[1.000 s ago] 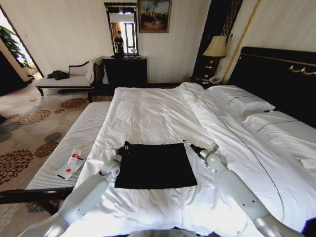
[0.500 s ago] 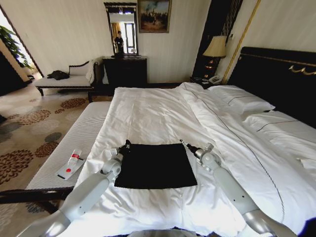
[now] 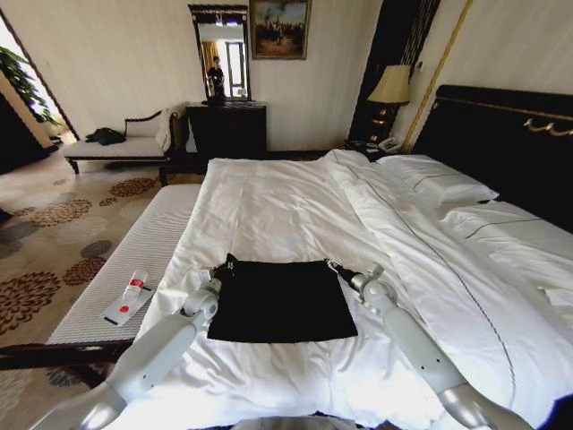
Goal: Fold the clothes on the bed.
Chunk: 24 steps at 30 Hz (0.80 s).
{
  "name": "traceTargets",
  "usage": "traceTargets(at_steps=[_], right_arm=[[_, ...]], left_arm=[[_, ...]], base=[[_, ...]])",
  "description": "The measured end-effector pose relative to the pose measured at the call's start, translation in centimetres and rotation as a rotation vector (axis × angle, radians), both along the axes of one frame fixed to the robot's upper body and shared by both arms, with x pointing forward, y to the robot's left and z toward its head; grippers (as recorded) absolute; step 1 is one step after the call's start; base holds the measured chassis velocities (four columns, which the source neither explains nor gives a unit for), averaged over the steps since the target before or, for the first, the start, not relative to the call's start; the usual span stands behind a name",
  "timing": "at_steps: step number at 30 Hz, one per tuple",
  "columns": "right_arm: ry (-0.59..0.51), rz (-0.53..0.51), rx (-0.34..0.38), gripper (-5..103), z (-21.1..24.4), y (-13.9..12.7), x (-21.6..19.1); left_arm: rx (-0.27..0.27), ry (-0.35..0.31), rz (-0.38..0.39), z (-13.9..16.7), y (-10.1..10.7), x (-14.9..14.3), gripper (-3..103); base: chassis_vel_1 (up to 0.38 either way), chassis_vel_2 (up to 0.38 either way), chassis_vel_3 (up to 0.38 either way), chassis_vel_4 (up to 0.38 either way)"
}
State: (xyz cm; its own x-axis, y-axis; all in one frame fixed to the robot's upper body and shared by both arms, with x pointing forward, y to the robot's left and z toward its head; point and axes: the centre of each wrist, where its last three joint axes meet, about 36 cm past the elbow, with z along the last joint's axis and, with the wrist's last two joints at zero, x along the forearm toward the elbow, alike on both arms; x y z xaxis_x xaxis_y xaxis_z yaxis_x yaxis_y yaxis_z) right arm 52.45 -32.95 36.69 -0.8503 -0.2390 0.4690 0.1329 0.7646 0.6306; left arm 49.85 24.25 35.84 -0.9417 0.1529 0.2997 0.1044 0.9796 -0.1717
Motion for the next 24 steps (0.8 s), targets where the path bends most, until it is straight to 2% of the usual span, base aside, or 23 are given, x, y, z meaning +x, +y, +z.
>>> traceTargets(at_steps=[1,2,4,5,6,7,9,10,11,12,13,16,21,24], right_arm=[[0.000,-0.001,0.000,49,0.0,0.0,0.0],[0.000,-0.001,0.000,49,0.0,0.0,0.0],[-0.002,-0.005,0.001,38,0.0,0.1,-0.3],[-0.002,-0.005,0.001,38,0.0,0.1,-0.3],[-0.002,-0.007,0.002,33,0.0,0.1,-0.4],[-0.002,-0.008,0.002,33,0.0,0.2,-0.5],[0.001,-0.007,0.003,22,-0.2,0.3,-1.0],[0.001,-0.007,0.003,22,-0.2,0.3,-1.0],[0.002,-0.006,0.003,12,-0.3,0.4,-1.2],[0.002,-0.006,0.003,12,-0.3,0.5,-1.2],[0.001,-0.007,0.003,6,-0.3,0.5,-1.3],[-0.001,-0.009,0.003,1,-0.3,0.6,-1.4],[-0.015,-0.011,0.000,1,0.3,0.7,-1.6],[-0.061,-0.011,-0.004,1,2.1,1.0,-1.8]], left_arm=[[0.000,-0.001,-0.001,0.0,0.0,0.0,2],[0.000,-0.002,-0.001,0.1,0.0,0.0,2],[0.004,-0.003,0.000,0.2,0.2,0.0,2],[0.004,-0.003,0.000,0.2,0.2,0.0,2],[0.004,-0.004,0.002,0.2,0.2,0.0,2],[0.005,-0.005,0.002,0.2,0.2,0.0,2],[0.014,-0.011,0.004,0.3,0.4,0.1,2],[0.014,-0.011,0.004,0.3,0.4,0.1,2],[0.013,-0.014,0.005,0.5,0.4,0.3,2],[0.011,-0.015,0.006,0.5,0.4,0.3,2],[0.010,-0.016,0.006,0.6,0.3,0.3,2],[0.010,-0.018,0.006,0.7,0.3,0.3,2],[0.013,-0.023,0.008,1.0,0.4,0.1,2],[0.011,-0.031,0.014,1.3,0.8,-0.3,2]], base=[[0.000,0.000,0.000,0.000],[0.000,0.000,0.000,0.000],[0.000,0.000,0.000,0.000],[0.000,0.000,0.000,0.000],[0.000,0.000,0.000,0.000],[0.000,0.000,0.000,0.000],[0.000,0.000,0.000,0.000],[0.000,0.000,0.000,0.000],[0.000,0.000,0.000,0.000],[0.000,0.000,0.000,0.000],[0.000,0.000,0.000,0.000],[0.000,0.000,0.000,0.000],[0.000,0.000,0.000,0.000],[0.000,0.000,0.000,0.000]])
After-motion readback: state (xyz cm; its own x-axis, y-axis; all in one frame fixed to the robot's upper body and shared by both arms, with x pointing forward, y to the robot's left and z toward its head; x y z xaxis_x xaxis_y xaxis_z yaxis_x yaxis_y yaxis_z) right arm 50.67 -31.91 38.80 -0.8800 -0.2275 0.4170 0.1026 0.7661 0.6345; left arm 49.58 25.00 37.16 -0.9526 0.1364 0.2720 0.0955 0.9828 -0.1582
